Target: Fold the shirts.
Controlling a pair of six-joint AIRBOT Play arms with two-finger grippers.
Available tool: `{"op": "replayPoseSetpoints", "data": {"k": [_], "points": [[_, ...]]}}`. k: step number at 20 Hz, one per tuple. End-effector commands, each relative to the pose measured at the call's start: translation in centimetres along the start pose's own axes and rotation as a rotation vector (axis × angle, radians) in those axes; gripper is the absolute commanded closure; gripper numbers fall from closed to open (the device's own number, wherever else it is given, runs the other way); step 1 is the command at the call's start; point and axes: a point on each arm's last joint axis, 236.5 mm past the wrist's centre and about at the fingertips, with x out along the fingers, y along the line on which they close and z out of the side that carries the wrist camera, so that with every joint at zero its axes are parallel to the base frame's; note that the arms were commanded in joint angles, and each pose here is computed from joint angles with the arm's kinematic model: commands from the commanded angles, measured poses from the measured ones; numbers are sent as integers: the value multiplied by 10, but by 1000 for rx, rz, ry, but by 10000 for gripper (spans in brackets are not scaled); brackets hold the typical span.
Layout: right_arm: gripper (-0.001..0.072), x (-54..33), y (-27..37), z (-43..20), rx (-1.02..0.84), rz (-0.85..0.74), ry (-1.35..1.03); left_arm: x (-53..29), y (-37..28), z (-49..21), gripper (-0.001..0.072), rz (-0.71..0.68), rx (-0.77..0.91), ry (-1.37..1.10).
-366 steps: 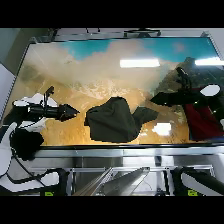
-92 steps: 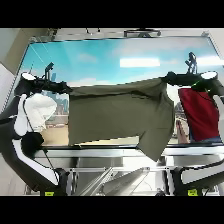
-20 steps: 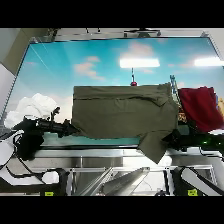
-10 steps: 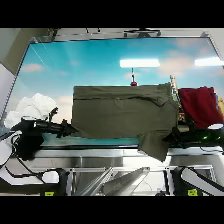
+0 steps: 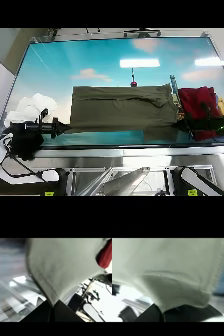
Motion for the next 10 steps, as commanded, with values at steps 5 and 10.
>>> {"op": "replayPoseSetpoints", "data": {"k": [5, 10], "points": [[693, 3, 82, 93, -130, 152, -210, -3, -98, 73, 696, 57, 233, -86], [692, 31, 82, 168, -151, 111, -247, 5, -99, 148, 697, 245, 311, -121]]}}
